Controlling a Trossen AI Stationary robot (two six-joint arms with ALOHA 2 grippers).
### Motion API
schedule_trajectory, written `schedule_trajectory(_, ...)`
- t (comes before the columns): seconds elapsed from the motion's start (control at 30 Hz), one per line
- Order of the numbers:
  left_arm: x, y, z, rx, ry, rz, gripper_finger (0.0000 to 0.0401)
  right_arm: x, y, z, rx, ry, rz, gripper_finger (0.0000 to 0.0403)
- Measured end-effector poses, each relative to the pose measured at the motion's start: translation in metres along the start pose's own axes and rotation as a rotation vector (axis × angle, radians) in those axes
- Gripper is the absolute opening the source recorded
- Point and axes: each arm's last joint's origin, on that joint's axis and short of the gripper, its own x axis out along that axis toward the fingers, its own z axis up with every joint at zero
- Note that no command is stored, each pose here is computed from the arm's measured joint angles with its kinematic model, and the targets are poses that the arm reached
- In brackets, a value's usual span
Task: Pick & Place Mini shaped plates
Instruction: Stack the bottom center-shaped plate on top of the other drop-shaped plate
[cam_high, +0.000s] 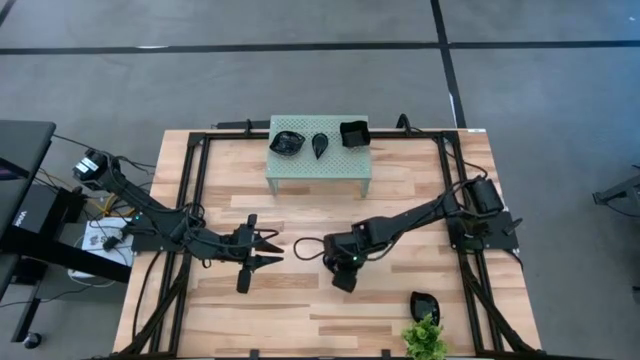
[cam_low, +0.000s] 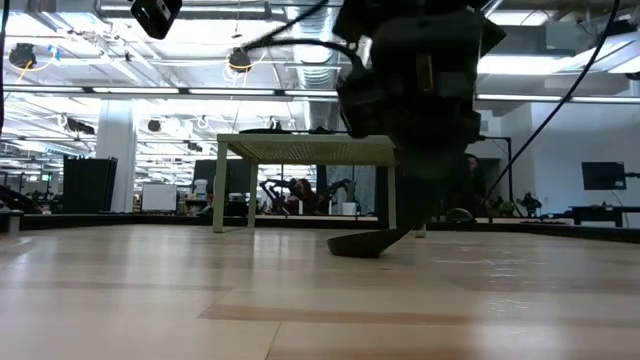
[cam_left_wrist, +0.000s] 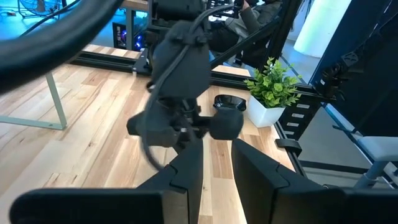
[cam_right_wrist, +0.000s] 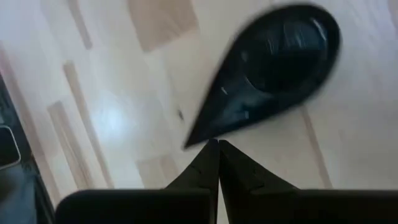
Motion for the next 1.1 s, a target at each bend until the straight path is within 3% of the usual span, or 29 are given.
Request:
schedule_trajectory(0.37,0.000,0.000,0.000,0.000,0.000,0.000,0.0085,-0.003,0.003,0.005,-0.045,-0.037,0.049,0.0001)
schedule_trajectory(0.53,0.000,0.000,0.000,0.000,0.000,0.000,0.0085,-0.020,0.008,-0.008,-0.089,0.024,-0.058,0.0001)
schedule_trajectory(0.63,0.000,0.000,0.000,0.000,0.000,0.000,0.0085,-0.006,0.009,-0.013,-0.085,0.023,-0.125,0.0000)
schedule_trajectory(0.83,0.000,0.000,0.000,0.000,0.001,0.000,0.0085,0.023,0.010,-0.007,-0.148,0.049,0.018,0.0000)
schedule_trajectory(1.1,0.000,0.000,0.000,-0.002,-0.003,-0.001,0.0085,0.017,0.004,0.015,-0.183,-0.029,0.045,0.0000)
